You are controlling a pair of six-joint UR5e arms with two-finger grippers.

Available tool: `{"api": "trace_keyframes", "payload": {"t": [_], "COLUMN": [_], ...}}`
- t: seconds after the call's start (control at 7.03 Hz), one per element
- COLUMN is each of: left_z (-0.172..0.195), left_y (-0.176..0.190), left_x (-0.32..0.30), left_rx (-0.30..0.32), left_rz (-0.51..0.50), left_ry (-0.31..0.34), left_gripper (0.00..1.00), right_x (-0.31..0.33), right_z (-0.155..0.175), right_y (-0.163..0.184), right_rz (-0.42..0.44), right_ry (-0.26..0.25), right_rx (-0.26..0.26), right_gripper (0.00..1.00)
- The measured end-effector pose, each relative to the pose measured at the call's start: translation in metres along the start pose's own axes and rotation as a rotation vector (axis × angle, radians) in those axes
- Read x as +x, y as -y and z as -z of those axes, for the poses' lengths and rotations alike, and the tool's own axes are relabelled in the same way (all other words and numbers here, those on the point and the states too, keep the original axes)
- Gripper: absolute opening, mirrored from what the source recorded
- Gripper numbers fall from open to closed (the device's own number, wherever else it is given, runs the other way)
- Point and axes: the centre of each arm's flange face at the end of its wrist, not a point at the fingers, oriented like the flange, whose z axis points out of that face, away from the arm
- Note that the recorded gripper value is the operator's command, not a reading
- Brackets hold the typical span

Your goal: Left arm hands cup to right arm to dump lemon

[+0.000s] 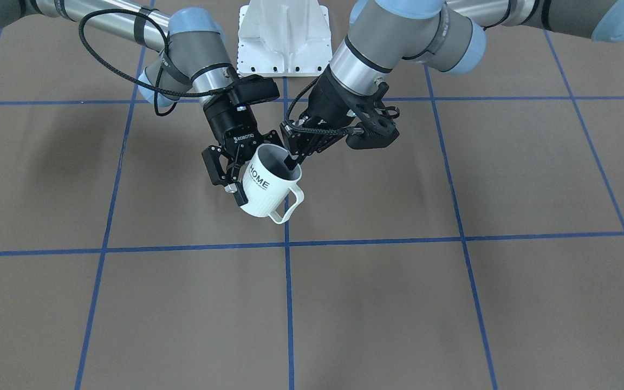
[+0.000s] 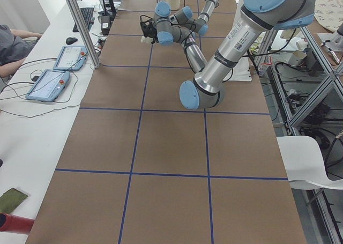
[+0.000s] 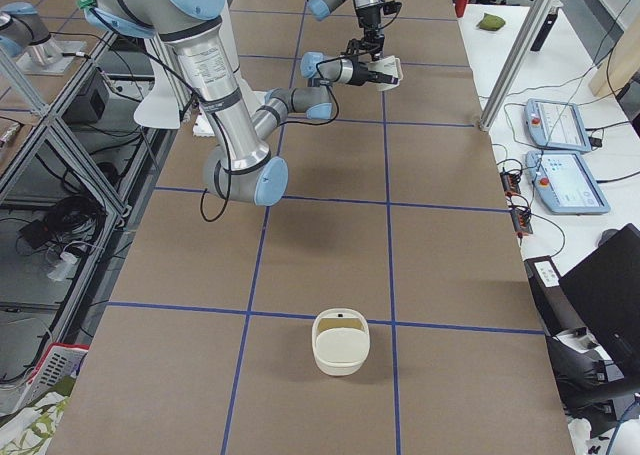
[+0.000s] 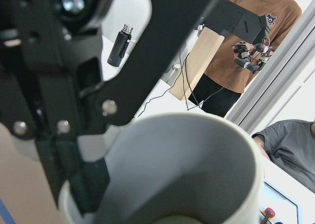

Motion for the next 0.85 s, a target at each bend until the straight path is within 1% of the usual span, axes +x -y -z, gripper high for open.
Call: {"api": "trace_keyframes", "payload": {"t": [0.14, 0.43, 0.57, 0.85], "left_z": [0.001, 0.004, 0.011, 0.041], "left_y": [0.000, 0.004, 0.012, 0.050], "left_x": [0.001, 0.001, 0.002, 0.002], "left_rx": [0.000, 0.003, 0.003, -0.016], "left_rz": [-0.005, -0.037, -0.068, -0.095], "left_ry": [-0.001, -0.004, -0.005, -0.006], "left_gripper": [1.00, 1.00, 1.00, 1.00], "right_x": [0.000, 0.000, -0.001, 0.003], "right_z": [0.000, 0.002, 0.004, 0.021], "right_y": [0.000, 0.000, -0.002, -0.010], "right_rz": [-0.002, -0.013, -0.016, -0.027], "right_ry": [-0.004, -0.005, -0.002, 0.011], "right_rx": [0.002, 0.006, 0.006, 0.008], "right_gripper": [0.30, 0.25, 0.23, 0.22]}}
